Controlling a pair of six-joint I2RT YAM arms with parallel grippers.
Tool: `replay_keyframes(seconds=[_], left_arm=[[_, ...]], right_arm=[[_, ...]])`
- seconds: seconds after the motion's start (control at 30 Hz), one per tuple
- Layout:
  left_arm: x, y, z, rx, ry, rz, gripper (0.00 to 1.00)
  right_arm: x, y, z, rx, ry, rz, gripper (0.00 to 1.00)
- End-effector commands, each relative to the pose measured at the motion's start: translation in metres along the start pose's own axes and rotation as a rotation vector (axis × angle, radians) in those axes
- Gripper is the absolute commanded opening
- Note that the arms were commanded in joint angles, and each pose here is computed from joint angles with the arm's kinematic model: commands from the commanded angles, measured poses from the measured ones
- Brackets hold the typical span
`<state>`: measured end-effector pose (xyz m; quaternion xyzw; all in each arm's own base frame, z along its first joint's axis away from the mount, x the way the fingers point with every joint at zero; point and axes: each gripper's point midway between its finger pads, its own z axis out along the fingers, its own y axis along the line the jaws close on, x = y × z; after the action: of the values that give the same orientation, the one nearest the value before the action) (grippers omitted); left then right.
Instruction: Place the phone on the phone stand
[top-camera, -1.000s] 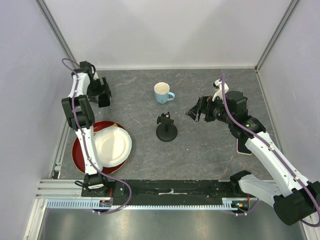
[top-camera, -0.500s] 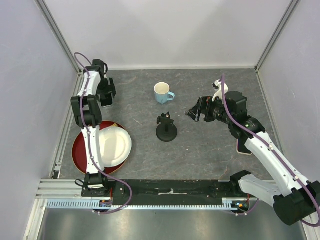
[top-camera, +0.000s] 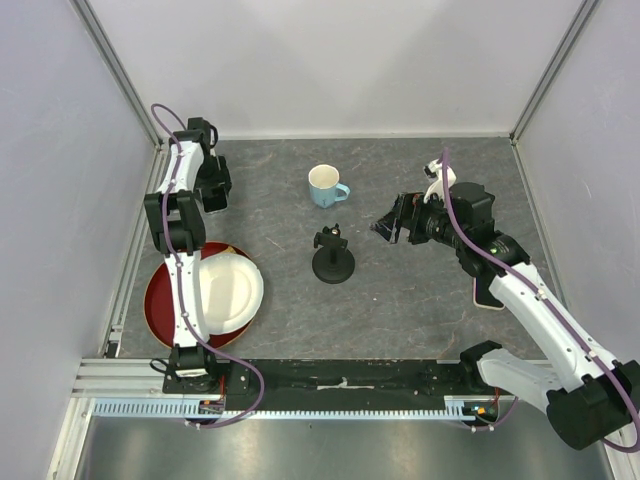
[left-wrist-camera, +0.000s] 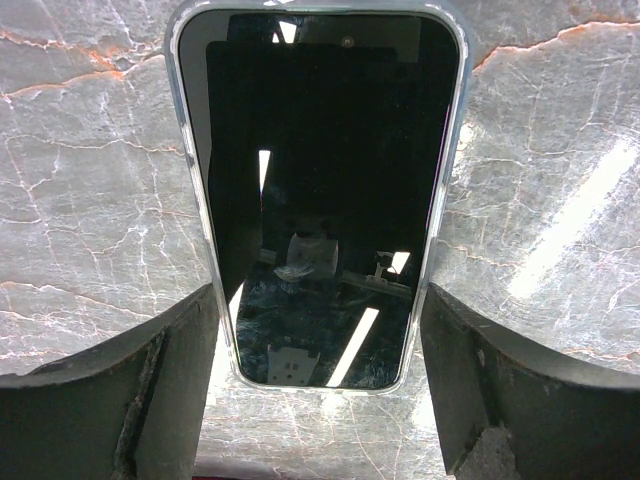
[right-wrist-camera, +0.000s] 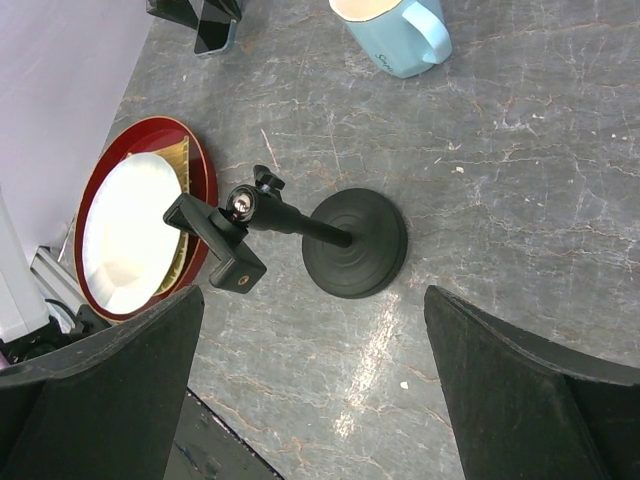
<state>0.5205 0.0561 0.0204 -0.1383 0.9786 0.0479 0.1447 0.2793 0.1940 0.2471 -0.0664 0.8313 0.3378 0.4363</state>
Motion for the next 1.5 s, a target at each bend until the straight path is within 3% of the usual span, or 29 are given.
replay_keyframes(seconds=[0.0, 0.43, 0.7, 1.0, 1.1, 1.47], left_arm=[[0.009, 0.016, 0.004, -0.065, 0.035, 0.027, 0.02], [0.005, -0.006, -0.061, 0.053, -0.063, -0.077, 0.02], [0.008, -0.03, -0.096, 0.222, -0.123, -0.145, 0.02], [0.041, -0.053, -0.102, 0.275, -0.093, -0.116, 0.02], [0.045, -0.06, -0.12, 0.32, -0.136, -0.132, 0.02], [0.025, -0.103, -0.262, 0.622, -0.404, -0.109, 0.02]], right_arm=[[-0.012, 0.008, 0.001, -0.029, -0.029, -0.01, 0.98], [-0.012, 0.009, -0.007, -0.021, -0.036, 0.006, 0.98], [-0.013, 0.013, -0.013, -0.026, -0.036, 0.016, 0.98], [-0.011, 0.015, -0.016, -0.031, -0.034, 0.033, 0.98], [-0.011, 0.016, -0.015, -0.037, -0.032, 0.035, 0.98], [-0.014, 0.017, -0.008, -0.042, -0.009, 0.029, 0.98]])
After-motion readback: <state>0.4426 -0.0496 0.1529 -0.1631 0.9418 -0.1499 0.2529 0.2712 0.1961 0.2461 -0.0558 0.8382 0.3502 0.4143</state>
